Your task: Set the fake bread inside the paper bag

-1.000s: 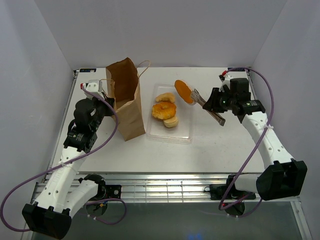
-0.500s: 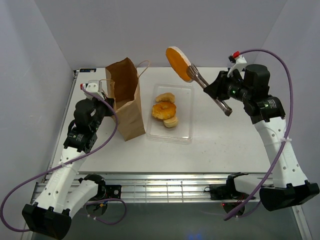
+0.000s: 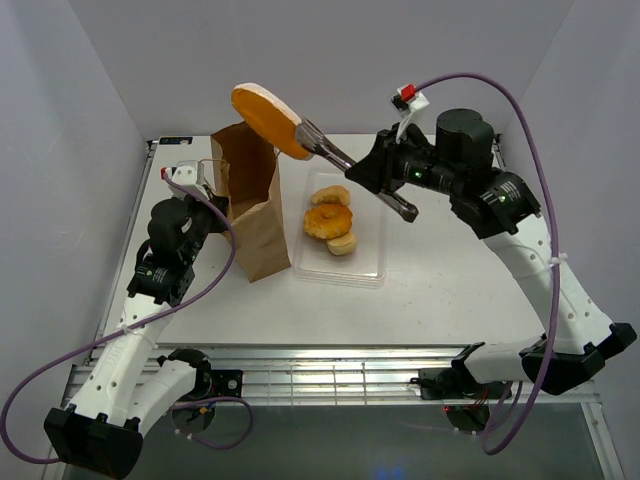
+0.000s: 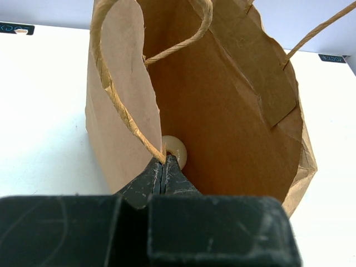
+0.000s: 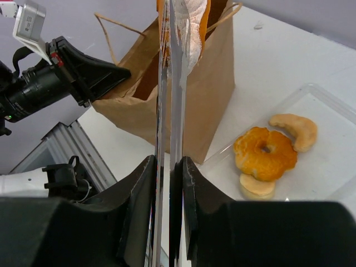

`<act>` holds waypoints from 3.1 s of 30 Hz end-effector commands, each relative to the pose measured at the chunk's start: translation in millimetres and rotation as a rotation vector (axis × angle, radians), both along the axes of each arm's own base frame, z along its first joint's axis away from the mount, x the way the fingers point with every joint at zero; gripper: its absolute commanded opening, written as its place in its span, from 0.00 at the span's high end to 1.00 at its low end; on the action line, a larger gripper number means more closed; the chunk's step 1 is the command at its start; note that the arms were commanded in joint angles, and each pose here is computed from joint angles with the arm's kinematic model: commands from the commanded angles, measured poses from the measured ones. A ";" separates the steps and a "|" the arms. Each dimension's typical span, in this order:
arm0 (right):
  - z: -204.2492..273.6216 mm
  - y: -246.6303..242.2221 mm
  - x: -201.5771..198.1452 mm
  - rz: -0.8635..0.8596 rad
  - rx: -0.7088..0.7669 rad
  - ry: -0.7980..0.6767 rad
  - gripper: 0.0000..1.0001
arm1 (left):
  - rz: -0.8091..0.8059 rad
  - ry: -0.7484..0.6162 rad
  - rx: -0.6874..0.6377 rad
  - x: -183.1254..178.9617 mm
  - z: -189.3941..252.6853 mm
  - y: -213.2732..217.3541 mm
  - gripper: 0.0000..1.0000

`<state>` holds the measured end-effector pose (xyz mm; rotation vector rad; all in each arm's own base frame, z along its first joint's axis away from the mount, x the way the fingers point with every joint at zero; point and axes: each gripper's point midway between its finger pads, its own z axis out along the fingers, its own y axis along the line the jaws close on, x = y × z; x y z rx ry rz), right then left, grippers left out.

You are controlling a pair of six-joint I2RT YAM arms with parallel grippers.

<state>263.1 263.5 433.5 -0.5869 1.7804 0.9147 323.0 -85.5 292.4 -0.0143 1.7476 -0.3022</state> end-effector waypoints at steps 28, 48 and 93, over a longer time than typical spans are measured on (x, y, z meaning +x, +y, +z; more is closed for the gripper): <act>-38.4 104.6 23.5 0.025 0.093 0.056 0.92 | -0.020 -0.007 0.005 -2.5 1.5 -4.8 1.00; -34.1 110.5 22.7 0.049 0.102 0.064 0.49 | -0.017 -0.009 0.007 -2.6 1.9 -4.1 1.00; -14.6 -3.8 -5.0 -0.216 0.067 -0.106 0.55 | 0.163 0.004 0.074 5.8 -10.1 28.9 1.00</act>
